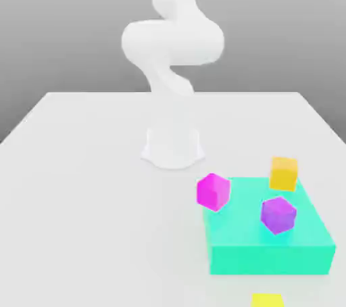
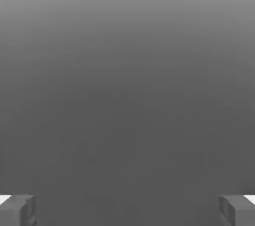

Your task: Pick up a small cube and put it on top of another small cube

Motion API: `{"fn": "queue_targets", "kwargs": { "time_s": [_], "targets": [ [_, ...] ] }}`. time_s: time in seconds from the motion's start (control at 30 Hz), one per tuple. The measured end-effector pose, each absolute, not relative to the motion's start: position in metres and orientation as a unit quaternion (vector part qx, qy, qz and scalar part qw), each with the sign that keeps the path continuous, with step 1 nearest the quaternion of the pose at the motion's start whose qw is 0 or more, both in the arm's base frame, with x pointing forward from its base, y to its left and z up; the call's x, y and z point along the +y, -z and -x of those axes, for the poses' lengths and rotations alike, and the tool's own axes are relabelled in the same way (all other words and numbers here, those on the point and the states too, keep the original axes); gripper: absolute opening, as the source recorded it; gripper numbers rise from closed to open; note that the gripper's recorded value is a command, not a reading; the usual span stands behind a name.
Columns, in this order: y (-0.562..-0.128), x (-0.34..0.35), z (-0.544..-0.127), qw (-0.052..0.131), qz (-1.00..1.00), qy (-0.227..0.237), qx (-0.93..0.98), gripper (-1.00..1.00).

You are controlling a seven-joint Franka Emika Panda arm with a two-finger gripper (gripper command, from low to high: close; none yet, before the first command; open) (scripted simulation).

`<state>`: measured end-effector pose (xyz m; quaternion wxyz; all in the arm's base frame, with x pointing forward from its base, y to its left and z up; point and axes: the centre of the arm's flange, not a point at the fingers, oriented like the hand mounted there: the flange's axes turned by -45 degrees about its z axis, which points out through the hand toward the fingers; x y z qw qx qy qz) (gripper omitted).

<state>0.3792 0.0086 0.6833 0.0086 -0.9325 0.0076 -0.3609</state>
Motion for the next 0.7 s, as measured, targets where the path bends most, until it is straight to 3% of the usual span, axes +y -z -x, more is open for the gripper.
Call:
{"fn": "queue_targets", "kwargs": {
  "time_s": [0.37,0.7],
  "targets": [
    [-0.531,0.058,-0.494,0.023,0.973,0.231,0.011,0.00],
    [-0.361,0.113,-0.538,0.019,0.994,0.111,0.010,0.00]
  ]
}}
